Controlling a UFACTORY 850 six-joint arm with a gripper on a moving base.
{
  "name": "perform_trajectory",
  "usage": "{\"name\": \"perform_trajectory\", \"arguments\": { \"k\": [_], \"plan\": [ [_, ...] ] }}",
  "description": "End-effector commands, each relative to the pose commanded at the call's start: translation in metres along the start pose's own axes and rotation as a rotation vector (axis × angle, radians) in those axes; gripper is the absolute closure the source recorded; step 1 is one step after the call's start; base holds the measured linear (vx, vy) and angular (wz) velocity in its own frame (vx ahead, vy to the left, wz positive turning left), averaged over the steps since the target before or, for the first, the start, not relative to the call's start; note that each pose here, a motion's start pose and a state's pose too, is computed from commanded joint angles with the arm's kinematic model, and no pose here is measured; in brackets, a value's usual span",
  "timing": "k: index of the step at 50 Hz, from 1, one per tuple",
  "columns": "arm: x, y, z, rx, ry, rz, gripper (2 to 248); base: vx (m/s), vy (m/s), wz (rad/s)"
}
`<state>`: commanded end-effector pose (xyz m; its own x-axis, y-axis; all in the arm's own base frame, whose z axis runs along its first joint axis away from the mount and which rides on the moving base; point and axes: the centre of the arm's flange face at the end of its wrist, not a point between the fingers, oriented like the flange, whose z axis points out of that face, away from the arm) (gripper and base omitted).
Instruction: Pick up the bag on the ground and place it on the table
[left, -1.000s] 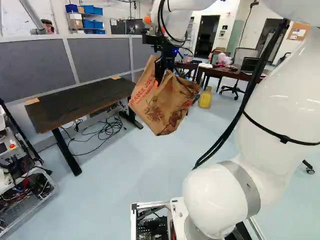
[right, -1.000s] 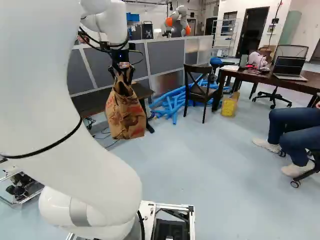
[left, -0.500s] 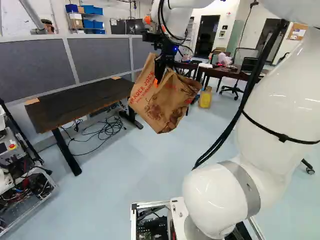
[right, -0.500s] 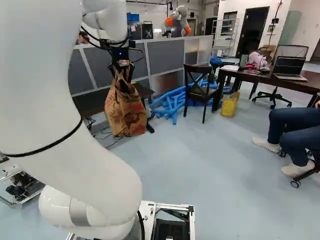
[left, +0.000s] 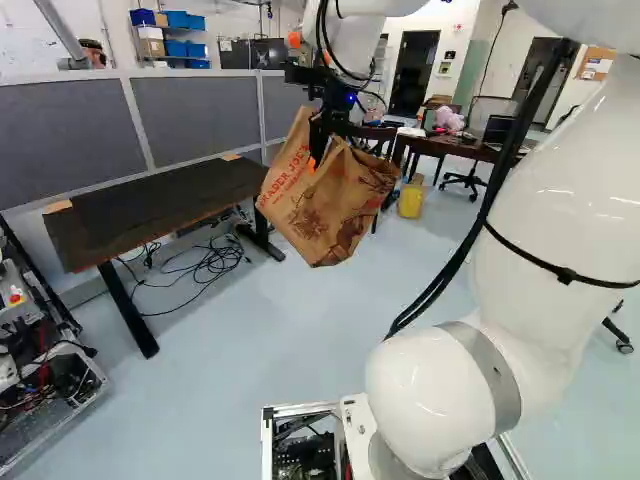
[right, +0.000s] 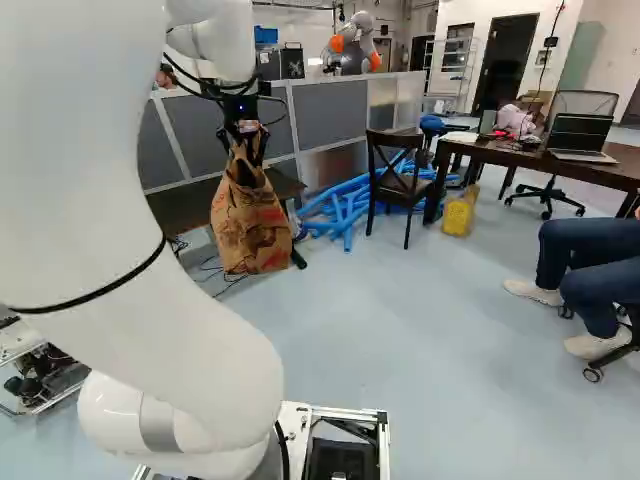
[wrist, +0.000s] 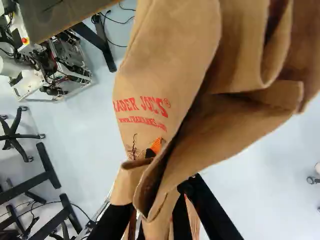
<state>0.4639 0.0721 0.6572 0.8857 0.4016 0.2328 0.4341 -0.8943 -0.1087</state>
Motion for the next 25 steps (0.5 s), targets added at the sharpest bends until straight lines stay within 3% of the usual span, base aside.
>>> {"name": "perform_trajectory", "arguments": {
  "k": [18, 25],
  "plan": [
    [0.0000, 0.0000, 0.0000, 0.000, 0.000, 0.000, 223, 0.164, 0.001, -0.004],
    [0.0000, 0.0000, 0.0000, 0.000, 0.000, 0.000, 223, 0.216, 0.028, 0.115]
  ]
}}
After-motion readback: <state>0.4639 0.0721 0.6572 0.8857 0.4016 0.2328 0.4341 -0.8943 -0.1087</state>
